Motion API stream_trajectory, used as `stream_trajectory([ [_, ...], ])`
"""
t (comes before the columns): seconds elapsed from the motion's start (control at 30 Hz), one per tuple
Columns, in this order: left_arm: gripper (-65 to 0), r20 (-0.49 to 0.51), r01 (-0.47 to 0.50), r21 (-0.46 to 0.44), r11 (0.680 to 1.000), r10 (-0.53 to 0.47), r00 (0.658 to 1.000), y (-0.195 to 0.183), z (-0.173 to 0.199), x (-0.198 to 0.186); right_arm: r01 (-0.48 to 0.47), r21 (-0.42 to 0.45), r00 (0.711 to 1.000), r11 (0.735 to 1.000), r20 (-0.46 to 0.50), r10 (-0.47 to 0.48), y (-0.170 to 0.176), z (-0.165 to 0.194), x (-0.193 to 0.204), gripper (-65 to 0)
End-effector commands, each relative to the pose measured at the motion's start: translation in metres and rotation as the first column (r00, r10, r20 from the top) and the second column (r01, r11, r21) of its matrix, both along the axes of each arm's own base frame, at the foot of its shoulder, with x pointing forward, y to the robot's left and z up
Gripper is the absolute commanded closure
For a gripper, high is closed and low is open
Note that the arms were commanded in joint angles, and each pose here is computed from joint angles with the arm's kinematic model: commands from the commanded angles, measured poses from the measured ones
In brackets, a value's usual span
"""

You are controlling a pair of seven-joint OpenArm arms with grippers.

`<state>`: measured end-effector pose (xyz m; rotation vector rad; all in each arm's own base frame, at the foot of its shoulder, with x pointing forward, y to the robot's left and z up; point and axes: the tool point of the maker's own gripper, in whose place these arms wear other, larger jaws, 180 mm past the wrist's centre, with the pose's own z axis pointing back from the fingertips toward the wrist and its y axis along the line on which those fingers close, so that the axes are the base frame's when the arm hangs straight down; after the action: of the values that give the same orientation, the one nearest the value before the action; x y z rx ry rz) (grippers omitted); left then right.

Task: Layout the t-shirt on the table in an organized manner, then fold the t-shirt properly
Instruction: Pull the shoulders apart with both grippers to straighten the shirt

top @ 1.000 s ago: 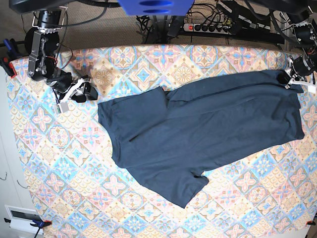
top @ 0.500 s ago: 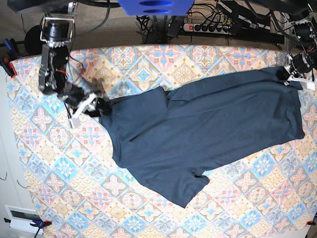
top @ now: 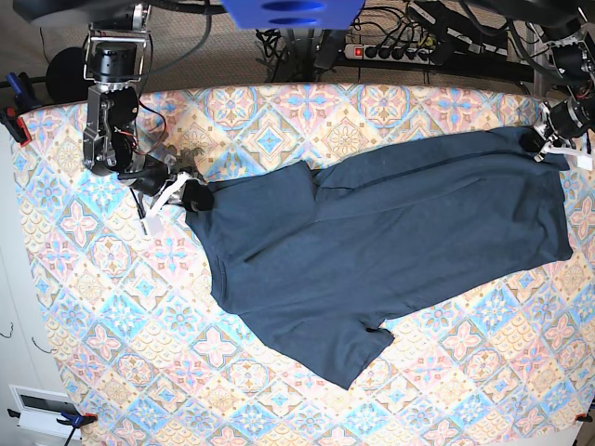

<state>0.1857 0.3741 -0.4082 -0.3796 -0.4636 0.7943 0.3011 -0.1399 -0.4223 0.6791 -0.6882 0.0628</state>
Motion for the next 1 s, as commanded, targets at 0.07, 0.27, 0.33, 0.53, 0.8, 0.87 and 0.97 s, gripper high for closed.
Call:
stream_trajectory([
  [0.07, 0.0, 0.032, 0.01, 0.031, 0.999, -0.011, 0.999, 0.01, 0.014, 0.009, 0.018, 0.011, 1.0, 1.0, 0.016, -0.018, -0.007, 0.004, 0.008, -3.7],
  [0.27, 0.0, 0.021, 0.066, 0.04, 0.997, -0.067, 0.998, 0.002, 0.014, 0.018, 0.016, -0.005, 0.998, 1.0, 0.062, -0.016, -0.013, 0.021, 0.024, -0.9],
  [0.33, 0.0, -0.013, 0.141, 0.05, 0.989, -0.14, 0.99, -0.009, 0.01, 0.022, 0.018, -0.051, 0.997, 0.999, 0.073, -0.014, -0.031, 0.029, 0.024, -0.9],
  [0.53, 0.0, -0.072, 0.302, 0.066, 0.951, -0.297, 0.952, -0.037, 0.004, 0.028, 0.026, -0.138, 0.998, 0.99, 0.053, -0.019, -0.063, 0.032, -0.003, -0.8],
  [0.8, 0.0, -0.089, 0.37, 0.11, 0.923, -0.361, 0.928, -0.042, 0.011, 0.028, 0.044, -0.226, 0.998, 0.973, -0.022, -0.051, -0.101, 0.02, -0.058, -0.8],
  [0.87, 0.0, -0.107, 0.374, 0.121, 0.92, -0.362, 0.926, -0.039, 0.008, 0.025, 0.047, -0.251, 0.997, 0.967, -0.042, -0.059, -0.11, 0.018, -0.074, -0.8],
  [0.97, 0.0, -0.135, 0.38, 0.149, 0.913, -0.362, 0.922, -0.033, 0.007, 0.021, 0.041, -0.272, 0.997, 0.962, -0.058, -0.059, -0.113, 0.019, -0.094, -0.8],
])
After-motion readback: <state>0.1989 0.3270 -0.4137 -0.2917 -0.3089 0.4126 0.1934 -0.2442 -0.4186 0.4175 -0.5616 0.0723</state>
